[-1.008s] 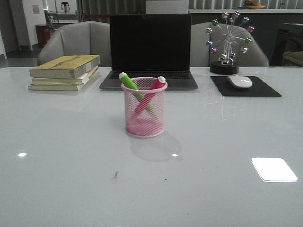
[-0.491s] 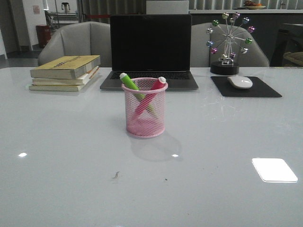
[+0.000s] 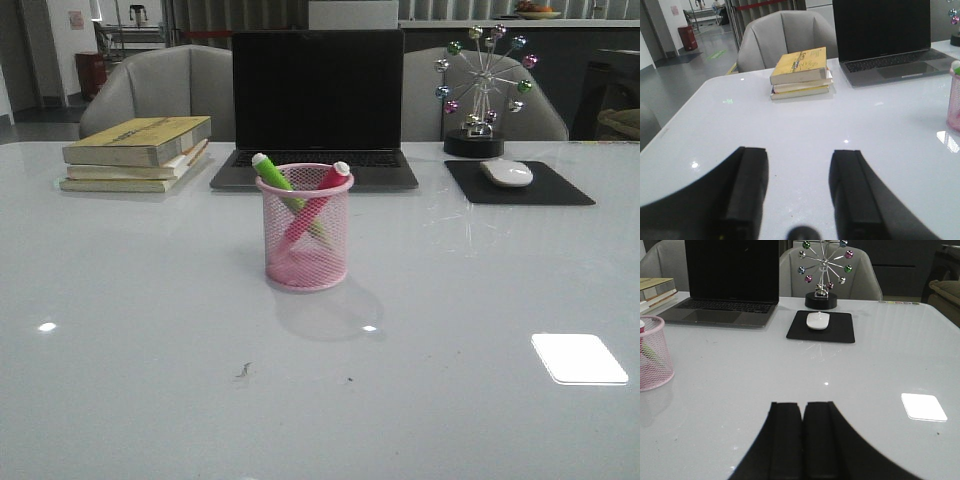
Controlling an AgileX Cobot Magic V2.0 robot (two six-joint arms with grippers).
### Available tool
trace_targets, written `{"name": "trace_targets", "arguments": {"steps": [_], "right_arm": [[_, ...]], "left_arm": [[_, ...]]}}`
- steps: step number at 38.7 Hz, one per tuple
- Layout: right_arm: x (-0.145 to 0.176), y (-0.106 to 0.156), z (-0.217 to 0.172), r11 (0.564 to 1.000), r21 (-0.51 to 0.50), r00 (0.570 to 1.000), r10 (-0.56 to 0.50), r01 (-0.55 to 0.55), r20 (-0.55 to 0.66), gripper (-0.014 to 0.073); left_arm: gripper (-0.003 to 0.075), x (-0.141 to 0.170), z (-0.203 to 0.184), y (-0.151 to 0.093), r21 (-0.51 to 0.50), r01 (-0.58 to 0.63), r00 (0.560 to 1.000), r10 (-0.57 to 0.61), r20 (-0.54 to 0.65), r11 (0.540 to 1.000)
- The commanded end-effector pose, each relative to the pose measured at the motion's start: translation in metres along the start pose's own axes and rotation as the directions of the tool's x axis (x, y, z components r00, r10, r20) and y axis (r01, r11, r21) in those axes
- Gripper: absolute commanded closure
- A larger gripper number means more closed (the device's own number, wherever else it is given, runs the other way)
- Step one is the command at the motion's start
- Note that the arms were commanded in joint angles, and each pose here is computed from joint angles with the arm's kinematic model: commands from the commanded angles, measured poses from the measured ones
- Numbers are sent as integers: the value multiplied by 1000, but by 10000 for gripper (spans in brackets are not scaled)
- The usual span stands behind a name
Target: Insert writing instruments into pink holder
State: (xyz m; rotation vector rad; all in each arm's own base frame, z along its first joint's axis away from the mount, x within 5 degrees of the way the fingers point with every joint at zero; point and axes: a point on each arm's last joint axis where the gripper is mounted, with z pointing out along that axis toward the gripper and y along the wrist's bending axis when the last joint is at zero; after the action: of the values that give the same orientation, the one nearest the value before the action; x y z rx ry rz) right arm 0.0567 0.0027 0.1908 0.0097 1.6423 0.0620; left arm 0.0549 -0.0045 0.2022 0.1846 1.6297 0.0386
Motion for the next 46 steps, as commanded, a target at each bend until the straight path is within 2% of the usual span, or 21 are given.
{"name": "trace_targets", "arguments": {"steps": [1,6,7,46], "right_arm": [[-7,-1,0,1000,8,997,-9,8,74,568],[-7,-1,0,1000,8,997,-9,8,74,568],[-7,-1,0,1000,8,997,-9,8,74,568],[-7,-1,0,1000,8,997,-9,8,74,568]], "left_arm": [[453,-11,-3,1,-15,16,992,-14,128,1000],[622,-6,-1,1,-15,16,990,-13,143,1000],[632,-7,-1,1,-15,16,989,-13,144,1000],[621,-4,-1,0,-13,18,993,-16,119,1000]]}}
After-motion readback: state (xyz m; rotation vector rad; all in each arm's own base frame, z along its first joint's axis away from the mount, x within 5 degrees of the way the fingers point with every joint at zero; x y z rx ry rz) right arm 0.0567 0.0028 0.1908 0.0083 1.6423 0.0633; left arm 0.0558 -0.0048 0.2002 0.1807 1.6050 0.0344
